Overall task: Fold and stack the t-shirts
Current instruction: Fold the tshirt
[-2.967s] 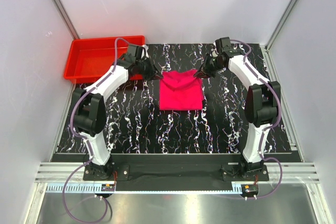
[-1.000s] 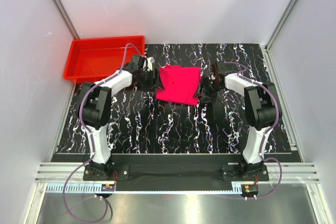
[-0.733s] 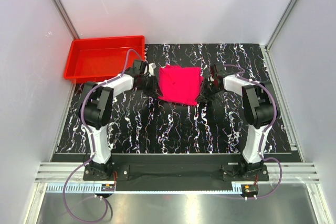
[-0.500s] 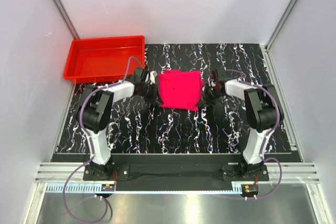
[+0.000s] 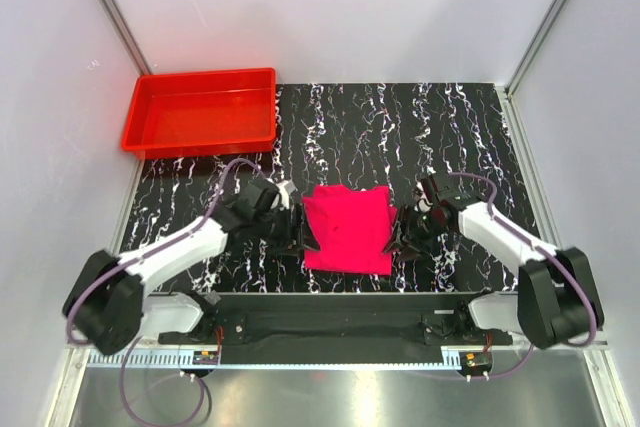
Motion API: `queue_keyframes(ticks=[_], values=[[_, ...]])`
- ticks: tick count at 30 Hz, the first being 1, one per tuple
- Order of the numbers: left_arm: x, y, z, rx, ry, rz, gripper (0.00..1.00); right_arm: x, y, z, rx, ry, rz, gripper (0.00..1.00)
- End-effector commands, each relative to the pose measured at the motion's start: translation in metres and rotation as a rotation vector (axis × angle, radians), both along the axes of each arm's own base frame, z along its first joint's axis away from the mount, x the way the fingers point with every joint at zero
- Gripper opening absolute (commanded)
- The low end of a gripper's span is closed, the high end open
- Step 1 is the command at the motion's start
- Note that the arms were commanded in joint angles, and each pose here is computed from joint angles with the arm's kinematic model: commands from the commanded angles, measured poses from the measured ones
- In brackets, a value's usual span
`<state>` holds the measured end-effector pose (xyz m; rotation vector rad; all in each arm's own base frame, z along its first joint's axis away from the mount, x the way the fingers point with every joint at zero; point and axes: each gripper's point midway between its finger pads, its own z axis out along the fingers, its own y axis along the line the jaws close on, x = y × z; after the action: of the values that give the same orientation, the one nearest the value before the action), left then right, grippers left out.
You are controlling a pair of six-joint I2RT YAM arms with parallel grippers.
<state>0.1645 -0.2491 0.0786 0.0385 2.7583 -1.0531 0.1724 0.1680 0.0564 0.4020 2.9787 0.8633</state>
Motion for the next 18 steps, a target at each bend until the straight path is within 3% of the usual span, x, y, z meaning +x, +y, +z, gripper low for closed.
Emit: queue_keyframes(ticks=[1, 2, 4, 10, 18], values=[[0.021, 0.011, 0.036, 0.029, -0.108, 0.098, 0.78, -0.002, -0.002, 0.027, 0.002, -0.040, 0.011, 0.55], [0.023, 0.022, 0.039, 0.077, -0.130, 0.102, 0.88, 0.004, -0.005, 0.030, -0.029, -0.053, 0.020, 0.62], [0.035, 0.026, 0.055, 0.091, -0.183, 0.078, 0.92, 0.030, -0.008, 0.051, -0.084, -0.142, 0.056, 0.65], [0.092, 0.036, 0.068, 0.062, -0.289, 0.031, 0.84, 0.113, -0.007, 0.070, -0.193, -0.305, 0.137, 0.68], [0.149, 0.027, 0.054, 0.030, -0.303, -0.056, 0.90, 0.175, -0.002, 0.042, -0.214, -0.281, 0.175, 0.65]])
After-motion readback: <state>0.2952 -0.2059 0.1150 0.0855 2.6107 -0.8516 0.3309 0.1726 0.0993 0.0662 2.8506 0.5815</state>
